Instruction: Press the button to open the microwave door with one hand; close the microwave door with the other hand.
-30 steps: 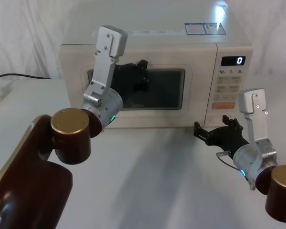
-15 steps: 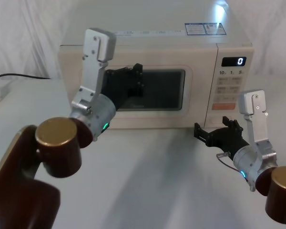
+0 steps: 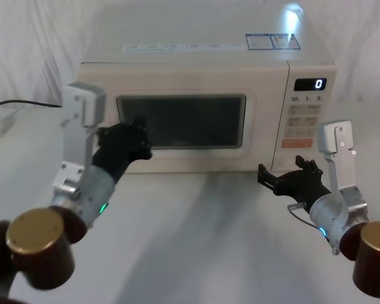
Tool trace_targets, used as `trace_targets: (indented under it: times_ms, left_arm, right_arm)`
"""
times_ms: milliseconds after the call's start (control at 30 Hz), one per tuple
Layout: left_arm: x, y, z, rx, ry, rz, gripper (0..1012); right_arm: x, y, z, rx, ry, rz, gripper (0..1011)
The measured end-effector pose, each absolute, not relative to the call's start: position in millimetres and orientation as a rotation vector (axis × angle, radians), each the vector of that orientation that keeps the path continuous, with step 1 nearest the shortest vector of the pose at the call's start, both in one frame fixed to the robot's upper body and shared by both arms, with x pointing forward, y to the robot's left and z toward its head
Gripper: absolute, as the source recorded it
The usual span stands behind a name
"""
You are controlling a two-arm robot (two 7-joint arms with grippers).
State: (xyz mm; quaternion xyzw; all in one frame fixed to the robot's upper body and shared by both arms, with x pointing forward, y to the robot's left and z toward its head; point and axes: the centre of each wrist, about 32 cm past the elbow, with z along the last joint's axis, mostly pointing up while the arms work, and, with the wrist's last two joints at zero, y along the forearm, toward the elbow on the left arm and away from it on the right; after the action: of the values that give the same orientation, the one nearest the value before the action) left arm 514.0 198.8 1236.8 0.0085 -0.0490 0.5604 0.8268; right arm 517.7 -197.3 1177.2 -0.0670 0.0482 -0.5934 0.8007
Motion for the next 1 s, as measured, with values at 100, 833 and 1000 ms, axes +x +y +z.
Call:
trace_targets:
  times_ms: [100, 833, 1000]
  left_arm:
    - [504.5, 207.9, 1226.8, 0.009, -0.101, 1.232, 0]
    - [455.2, 244.2, 1157.7, 0.008, -0.01, 1.41, 0]
    - [450.5, 249.7, 1142.7, 0.014, 0.018, 1.44, 0]
  right_arm:
    - [517.7, -197.2, 1177.2, -0.144, 0.103, -1.272, 1002]
    - [517.7, -197.3, 1177.2, -0.144, 0.104, -1.272, 1002]
    - [517.7, -197.3, 1177.2, -0.144, 0.103, -1.273, 1002]
